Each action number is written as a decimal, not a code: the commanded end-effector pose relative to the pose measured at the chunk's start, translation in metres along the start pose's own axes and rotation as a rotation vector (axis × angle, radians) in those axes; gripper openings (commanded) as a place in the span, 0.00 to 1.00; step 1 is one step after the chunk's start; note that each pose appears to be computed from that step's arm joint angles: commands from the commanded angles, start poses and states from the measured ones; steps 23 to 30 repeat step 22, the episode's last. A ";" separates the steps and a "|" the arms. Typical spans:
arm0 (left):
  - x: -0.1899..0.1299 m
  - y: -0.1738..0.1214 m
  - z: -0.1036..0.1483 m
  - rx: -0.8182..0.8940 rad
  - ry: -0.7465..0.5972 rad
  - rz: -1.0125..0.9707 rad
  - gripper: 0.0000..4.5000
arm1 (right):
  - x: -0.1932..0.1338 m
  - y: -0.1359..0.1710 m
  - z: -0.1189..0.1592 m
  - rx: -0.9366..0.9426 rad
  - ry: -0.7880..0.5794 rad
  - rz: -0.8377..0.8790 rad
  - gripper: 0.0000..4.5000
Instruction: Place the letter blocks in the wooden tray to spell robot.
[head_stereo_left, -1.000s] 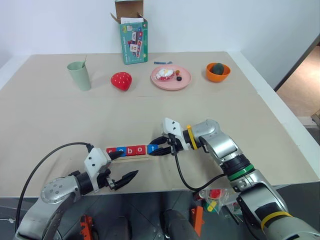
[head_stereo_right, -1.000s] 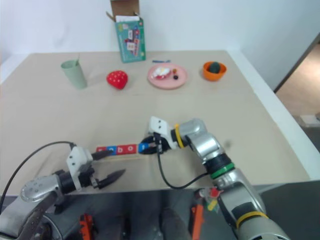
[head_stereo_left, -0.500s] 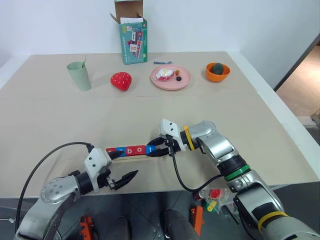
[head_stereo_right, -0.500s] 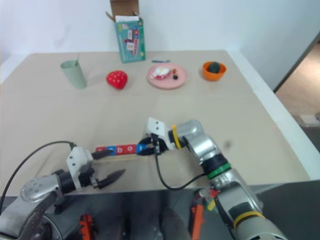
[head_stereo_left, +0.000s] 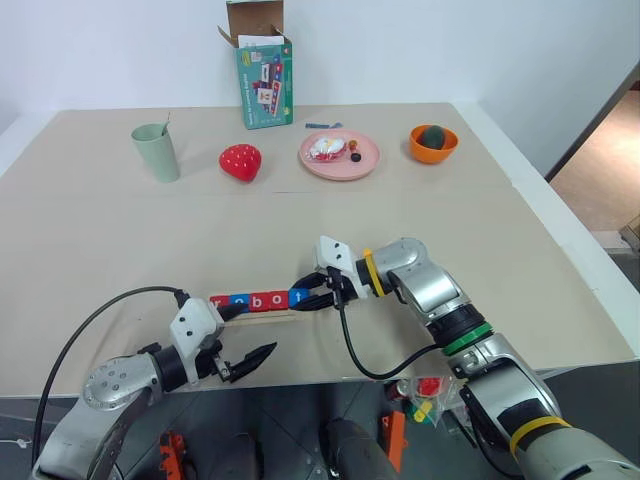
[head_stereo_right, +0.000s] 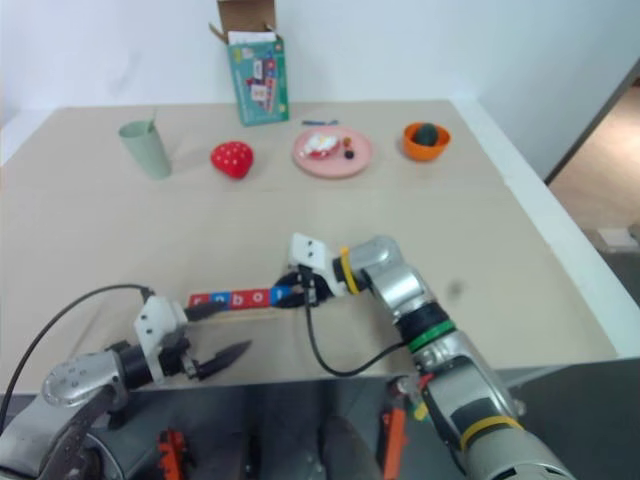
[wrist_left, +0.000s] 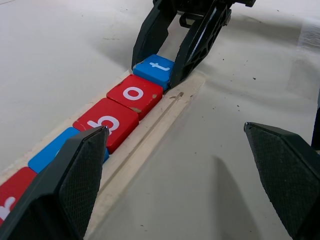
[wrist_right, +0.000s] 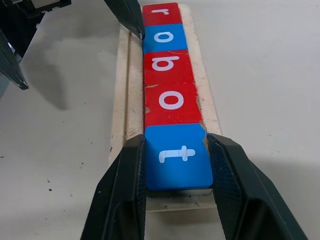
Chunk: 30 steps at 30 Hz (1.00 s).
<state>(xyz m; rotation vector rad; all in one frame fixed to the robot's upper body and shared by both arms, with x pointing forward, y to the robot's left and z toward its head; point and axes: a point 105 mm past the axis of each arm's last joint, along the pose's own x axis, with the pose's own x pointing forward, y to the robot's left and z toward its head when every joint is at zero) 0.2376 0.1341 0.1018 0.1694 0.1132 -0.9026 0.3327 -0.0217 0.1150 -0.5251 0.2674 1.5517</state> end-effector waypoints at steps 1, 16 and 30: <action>-0.001 -0.001 0.009 0.035 -0.029 0.002 1.00 | 0.000 -0.001 0.012 -0.008 -0.016 0.019 0.27; -0.055 0.092 0.023 -0.061 -0.136 0.520 1.00 | -0.091 -0.054 0.035 0.272 -0.381 -0.402 0.98; -0.097 0.129 0.008 -0.028 -0.071 0.748 1.00 | -0.144 -0.069 -0.019 0.238 -0.324 -0.771 0.98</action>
